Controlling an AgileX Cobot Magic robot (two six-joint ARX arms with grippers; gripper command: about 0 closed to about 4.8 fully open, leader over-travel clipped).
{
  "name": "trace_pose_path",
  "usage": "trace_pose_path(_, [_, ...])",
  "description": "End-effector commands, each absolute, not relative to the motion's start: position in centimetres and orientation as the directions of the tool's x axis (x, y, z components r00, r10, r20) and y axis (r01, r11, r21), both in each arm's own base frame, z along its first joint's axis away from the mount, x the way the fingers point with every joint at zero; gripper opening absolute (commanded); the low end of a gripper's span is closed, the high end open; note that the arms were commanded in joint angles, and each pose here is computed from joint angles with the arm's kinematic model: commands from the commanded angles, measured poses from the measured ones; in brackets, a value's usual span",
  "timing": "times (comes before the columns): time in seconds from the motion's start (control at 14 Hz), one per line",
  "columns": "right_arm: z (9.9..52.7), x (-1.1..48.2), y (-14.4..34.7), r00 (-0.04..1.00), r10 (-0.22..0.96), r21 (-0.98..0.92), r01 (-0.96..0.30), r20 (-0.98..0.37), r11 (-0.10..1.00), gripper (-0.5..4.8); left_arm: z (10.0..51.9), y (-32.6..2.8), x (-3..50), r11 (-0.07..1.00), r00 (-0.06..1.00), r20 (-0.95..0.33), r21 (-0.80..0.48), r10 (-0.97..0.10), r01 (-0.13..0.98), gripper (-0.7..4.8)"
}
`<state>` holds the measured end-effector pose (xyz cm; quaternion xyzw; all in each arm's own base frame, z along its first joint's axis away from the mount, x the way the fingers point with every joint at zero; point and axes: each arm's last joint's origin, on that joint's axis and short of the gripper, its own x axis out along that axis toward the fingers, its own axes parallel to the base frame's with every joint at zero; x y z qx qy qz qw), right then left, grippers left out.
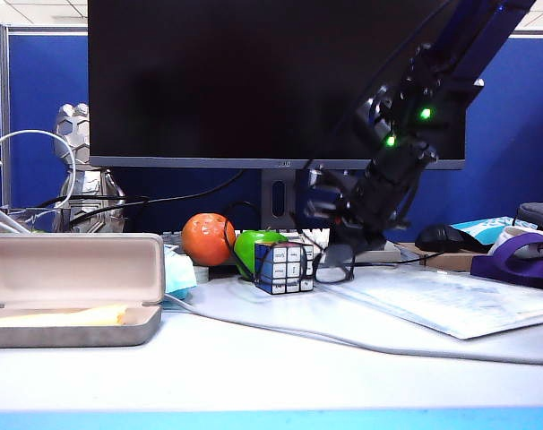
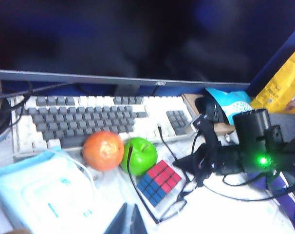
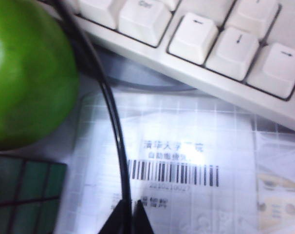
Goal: Pick up the glasses, fold the temples of the glasses, place the glasses into the glasses case, and finally close the glasses case.
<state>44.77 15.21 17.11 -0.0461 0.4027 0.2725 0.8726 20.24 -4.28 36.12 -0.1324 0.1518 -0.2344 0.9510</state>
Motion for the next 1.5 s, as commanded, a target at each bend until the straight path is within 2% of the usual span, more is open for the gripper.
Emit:
trace_pose_path(0.07, [21.7,44.0,15.1,0.589,0.471,0.119,-0.535,-0.657,0.836,-0.03,36.2,-4.3,20.1,0.850,0.838,-0.229,-0.325,-0.496,0.415,-0.03])
trace_pose_path(0.21, [26.1,42.6,14.7,0.633,0.513,0.110,-0.563,-0.580,0.819,-0.03,36.3,-4.5,20.1,0.812,0.802,-0.213,-0.338,-0.559,0.476,-0.03])
trace_pose_path(0.43, [32.3,39.8,14.4,0.694,0.563,0.074,-0.599,-0.448,0.797,-0.03,36.5,-5.3,19.7,0.696,0.688,-0.176,-0.360,-0.704,0.621,-0.03])
trace_pose_path(0.5, [35.7,38.1,14.2,0.693,0.635,0.061,-0.658,-0.341,0.751,-0.03,36.6,-6.1,19.7,0.670,0.660,-0.170,-0.356,-0.732,0.651,-0.02])
trace_pose_path(0.57, [36.6,37.6,14.2,0.679,0.667,0.064,-0.685,-0.307,0.726,-0.03,36.6,-6.3,19.6,0.664,0.654,-0.164,-0.348,-0.739,0.662,-0.02])
trace_pose_path(0.79, [40.5,34.6,13.9,0.518,0.840,0.108,-0.837,-0.161,0.536,-0.03,37.0,-6.5,19.7,0.661,0.661,-0.126,-0.318,-0.740,0.680,-0.02])
trace_pose_path(0.93, [41.9,33.1,13.7,0.366,0.925,0.138,-0.916,-0.103,0.378,-0.03,37.1,-6.5,19.7,0.652,0.654,-0.119,-0.318,-0.747,0.688,-0.02])
trace_pose_path(1.07, [43.1,31.7,14.3,0.204,0.977,0.138,-0.968,-0.054,0.210,-0.03,37.4,-6.8,19.4,0.570,0.578,-0.091,-0.343,-0.811,0.747,-0.01])
trace_pose_path(1.14, [43.4,31.2,14.5,0.173,0.984,0.125,-0.976,-0.044,0.178,-0.03,37.6,-6.9,19.4,0.528,0.546,-0.072,-0.388,-0.835,0.756,0.09])
trace_pose_path(1.29, [44.0,30.3,15.7,0.114,0.993,0.085,-0.990,-0.019,0.116,-0.03,37.9,-7.0,19.4,0.439,0.486,-0.041,-0.497,-0.873,0.748,0.81])
trace_pose_path(1.36, [44.3,30.0,16.3,0.087,0.996,0.058,-0.995,-0.004,0.087,-0.03,37.8,-7.1,19.5,0.397,0.457,-0.039,-0.567,-0.888,0.722,0.99])
trace_pose_path(1.5, [44.7,29.3,17.5,0.044,0.999,0.011,-0.999,0.023,0.043,-0.03,37.7,-7.3,19.6,0.314,0.397,-0.040,-0.687,-0.917,0.656,0.99])
